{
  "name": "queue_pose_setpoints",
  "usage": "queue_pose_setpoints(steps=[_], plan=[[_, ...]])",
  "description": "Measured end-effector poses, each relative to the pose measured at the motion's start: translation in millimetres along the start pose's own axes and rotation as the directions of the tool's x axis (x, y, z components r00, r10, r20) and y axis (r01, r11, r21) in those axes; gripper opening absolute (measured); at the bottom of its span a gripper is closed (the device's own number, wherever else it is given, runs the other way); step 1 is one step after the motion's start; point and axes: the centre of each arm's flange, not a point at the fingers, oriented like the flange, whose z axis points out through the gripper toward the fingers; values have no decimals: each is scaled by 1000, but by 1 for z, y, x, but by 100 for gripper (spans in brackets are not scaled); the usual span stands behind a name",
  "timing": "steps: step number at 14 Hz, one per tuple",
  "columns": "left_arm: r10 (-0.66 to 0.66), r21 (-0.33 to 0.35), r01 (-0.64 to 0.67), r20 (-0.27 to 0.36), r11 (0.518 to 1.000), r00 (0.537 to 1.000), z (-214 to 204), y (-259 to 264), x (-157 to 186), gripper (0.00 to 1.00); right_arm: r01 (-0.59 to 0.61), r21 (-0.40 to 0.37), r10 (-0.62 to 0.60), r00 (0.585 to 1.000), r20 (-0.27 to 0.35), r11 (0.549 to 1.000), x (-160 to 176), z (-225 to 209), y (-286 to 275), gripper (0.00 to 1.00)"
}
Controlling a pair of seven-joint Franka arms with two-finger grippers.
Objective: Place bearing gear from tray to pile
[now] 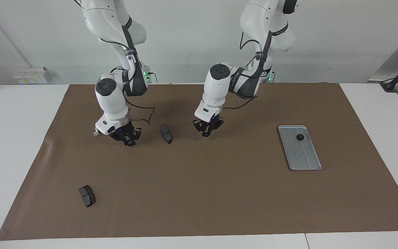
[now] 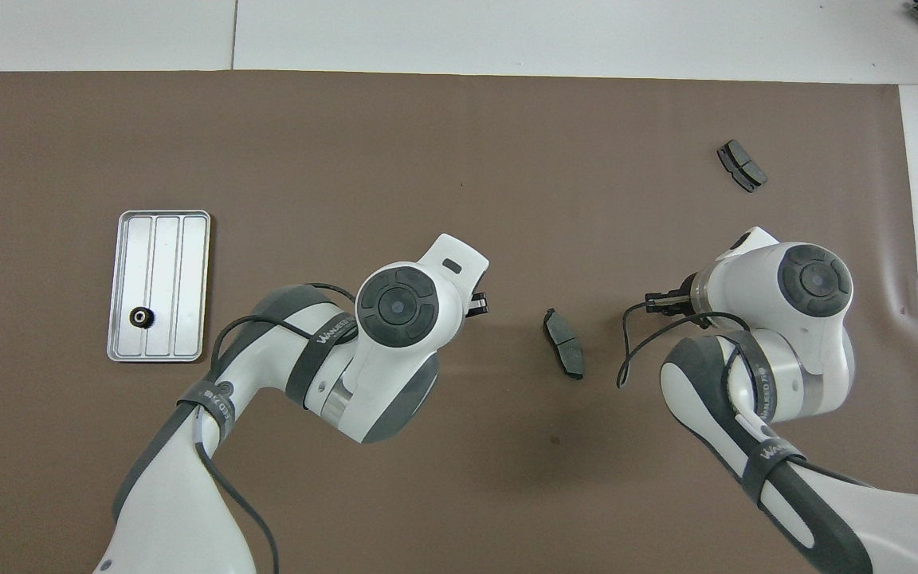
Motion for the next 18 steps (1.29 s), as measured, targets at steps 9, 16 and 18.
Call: queue_pose_setpoints(steps=[9,16,18], plan=[[39,-5,-39,0,999,999,27,33,-9,30,5,-1,-5,1000,10,1000,-2,4,11,77],[42,-1,-42,-11,999,999,26,33,-7,88,9,3,-9,1000,-25,1000,15,-18,5,97],[2,22,-2,-21,1000,1000,17,13,22,88,-5,6,5,999,-34,1000,17,-22,-6,98]])
